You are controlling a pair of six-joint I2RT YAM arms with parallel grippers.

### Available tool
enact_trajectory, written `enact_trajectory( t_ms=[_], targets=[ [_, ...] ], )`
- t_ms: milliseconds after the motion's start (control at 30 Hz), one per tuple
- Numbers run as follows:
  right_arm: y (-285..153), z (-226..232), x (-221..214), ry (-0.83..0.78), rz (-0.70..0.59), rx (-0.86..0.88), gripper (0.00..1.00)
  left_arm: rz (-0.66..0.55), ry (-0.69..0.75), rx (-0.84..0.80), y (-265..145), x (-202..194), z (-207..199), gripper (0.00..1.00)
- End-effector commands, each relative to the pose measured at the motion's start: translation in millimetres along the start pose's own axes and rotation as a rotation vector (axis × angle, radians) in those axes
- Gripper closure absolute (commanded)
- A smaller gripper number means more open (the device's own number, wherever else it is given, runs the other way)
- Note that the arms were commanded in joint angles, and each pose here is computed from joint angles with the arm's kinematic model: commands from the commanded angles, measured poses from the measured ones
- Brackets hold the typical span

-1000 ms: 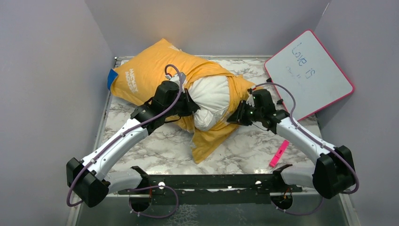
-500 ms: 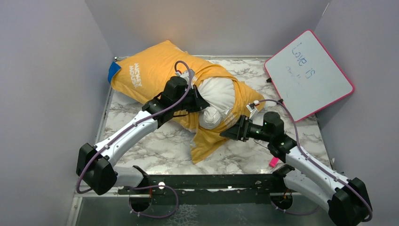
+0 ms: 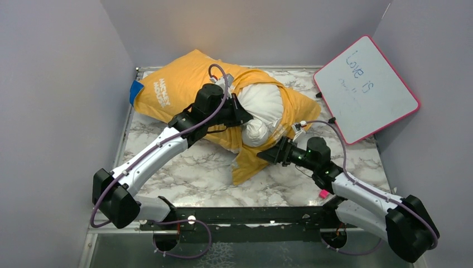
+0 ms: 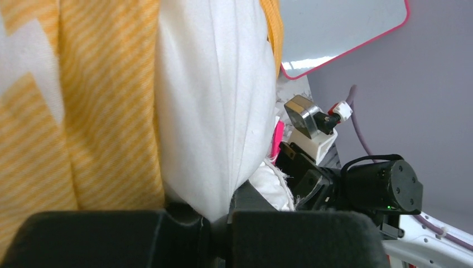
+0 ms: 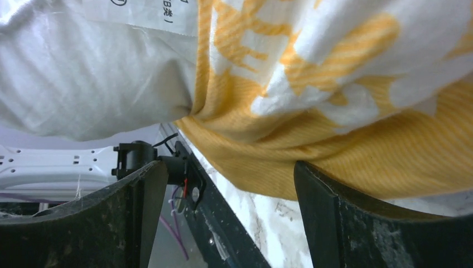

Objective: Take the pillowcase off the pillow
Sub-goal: Remove the pillow from the pillowcase.

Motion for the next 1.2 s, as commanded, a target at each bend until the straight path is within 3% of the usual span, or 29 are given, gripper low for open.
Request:
enact_trajectory(
  t_ms=[0,133,233,267,333,400,467,600,767,867,967,1167],
  targets=[
    [10,8,14,-0.096,-0.162,0.066,0.12,-0.192,0.057,-0.209,-22,44,-51,1.00],
    [26,6,22,-0.035,-0.174,0.027,0.11,-0.200,0.063,-0.230,-24,47,-61,1.00],
    [34,-11,24,0.131,-0.238,-0.096,0.15,-0.207,0.065,-0.244,-24,49,-67,1.00],
    [33,-19,22,0.147,-0.267,-0.108,0.23,-0.211,0.066,-0.245,-25,50,-69,1.00],
    [29,-24,22,0.132,-0.317,-0.089,0.52,-0.217,0.066,-0.245,-27,52,-70,1.00],
    [26,-24,24,0.120,-0.349,-0.096,0.70,-0.225,0.068,-0.240,-31,53,-70,1.00],
    [23,-23,25,0.095,-0.362,-0.109,0.76,-0.237,0.073,-0.229,-35,54,-70,1.00],
    [20,-30,27,-0.017,-0.369,-0.167,0.97,-0.261,0.093,-0.199,-42,59,-71,1.00],
    [13,-65,33,0.056,-0.496,-0.504,0.99,-0.285,0.118,-0.203,-58,70,-80,1.00],
    [20,-57,42,0.057,-0.520,-0.487,0.99,-0.273,0.112,-0.221,-66,68,-82,1.00],
    [37,-39,47,0.043,-0.429,-0.403,0.99,-0.255,0.105,-0.237,-70,64,-81,1.00],
    [45,-20,42,0.028,-0.184,-0.418,0.99,-0.267,0.095,-0.152,-74,54,-65,1.00]
  ],
)
Point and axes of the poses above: each gripper's point midway between its finger pads, its own y axis out along the fingers, its own z axis along the line the jaws close on, x = y × z, the point moved 9 cm from there along -y, back along the fingers, and after that the axes turned 12 degrees about y, right-handed, at the moved point
